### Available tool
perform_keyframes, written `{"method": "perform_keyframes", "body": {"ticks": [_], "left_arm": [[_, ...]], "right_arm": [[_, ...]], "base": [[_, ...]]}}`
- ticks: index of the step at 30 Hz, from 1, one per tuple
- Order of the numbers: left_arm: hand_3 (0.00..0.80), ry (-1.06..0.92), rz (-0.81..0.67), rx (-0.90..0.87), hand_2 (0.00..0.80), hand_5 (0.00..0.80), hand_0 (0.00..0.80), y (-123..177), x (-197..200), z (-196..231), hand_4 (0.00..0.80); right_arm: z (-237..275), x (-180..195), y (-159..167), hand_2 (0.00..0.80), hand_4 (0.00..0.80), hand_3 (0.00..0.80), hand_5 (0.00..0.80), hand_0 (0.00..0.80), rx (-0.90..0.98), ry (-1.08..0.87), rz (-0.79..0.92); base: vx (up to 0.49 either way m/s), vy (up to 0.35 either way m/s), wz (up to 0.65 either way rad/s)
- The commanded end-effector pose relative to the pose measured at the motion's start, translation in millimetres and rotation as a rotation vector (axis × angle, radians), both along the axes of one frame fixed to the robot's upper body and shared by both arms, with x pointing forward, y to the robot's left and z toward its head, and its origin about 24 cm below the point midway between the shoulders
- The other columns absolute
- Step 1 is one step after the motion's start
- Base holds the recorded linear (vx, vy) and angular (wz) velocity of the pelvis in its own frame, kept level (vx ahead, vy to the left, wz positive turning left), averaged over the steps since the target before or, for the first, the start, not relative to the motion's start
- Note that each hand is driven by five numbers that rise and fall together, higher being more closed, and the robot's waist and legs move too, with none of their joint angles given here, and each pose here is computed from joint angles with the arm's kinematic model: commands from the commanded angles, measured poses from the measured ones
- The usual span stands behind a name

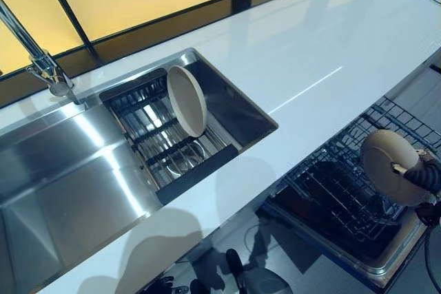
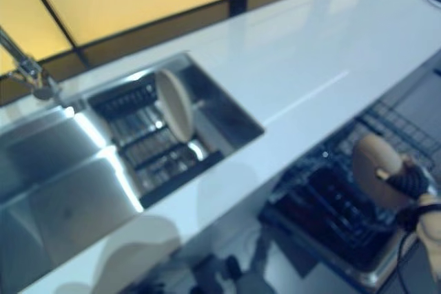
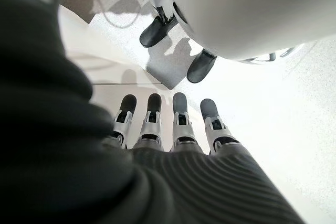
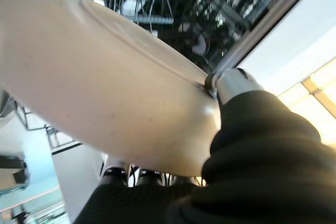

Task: Take plates into dishwasher

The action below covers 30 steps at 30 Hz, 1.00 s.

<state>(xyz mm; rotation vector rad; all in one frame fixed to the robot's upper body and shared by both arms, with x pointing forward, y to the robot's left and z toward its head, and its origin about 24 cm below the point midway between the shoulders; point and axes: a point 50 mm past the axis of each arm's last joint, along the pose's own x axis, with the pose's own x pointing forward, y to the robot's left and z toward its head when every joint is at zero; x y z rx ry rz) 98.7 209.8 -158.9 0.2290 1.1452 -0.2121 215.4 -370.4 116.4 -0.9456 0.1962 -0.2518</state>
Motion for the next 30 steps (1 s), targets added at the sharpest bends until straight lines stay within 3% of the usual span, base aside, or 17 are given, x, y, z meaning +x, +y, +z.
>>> {"method": "perform_keyframes", "body": {"ticks": [1, 16, 30], "left_arm": [[0.0, -0.144, -0.07, 0.092, 0.0, 0.0, 0.0, 26.2, 50.8, 22.5, 0.0], [0.0, -0.172, -0.118, 0.088, 0.0, 0.0, 0.0, 18.6, 64.9, 27.2, 0.0], [0.0, -0.205, -0.151, 0.089, 0.0, 0.0, 0.0, 18.5, 78.3, 33.8, 0.0]], "right_arm": [[30.3, 23.5, -1.7, 0.8, 0.8, 0.8, 0.8, 0.8, -0.064, -0.098, 0.001], [8.5, 46.3, 13.1, 0.8, 0.8, 0.8, 0.8, 0.8, -0.056, 0.02, 0.001], [-11.6, 50.9, 1.5, 0.8, 0.8, 0.8, 0.8, 0.8, -0.093, 0.14, -0.081]], "base": [[-0.002, -0.045, 0.04], [-0.011, -0.033, 0.07], [-0.013, -0.012, 0.05]]}}
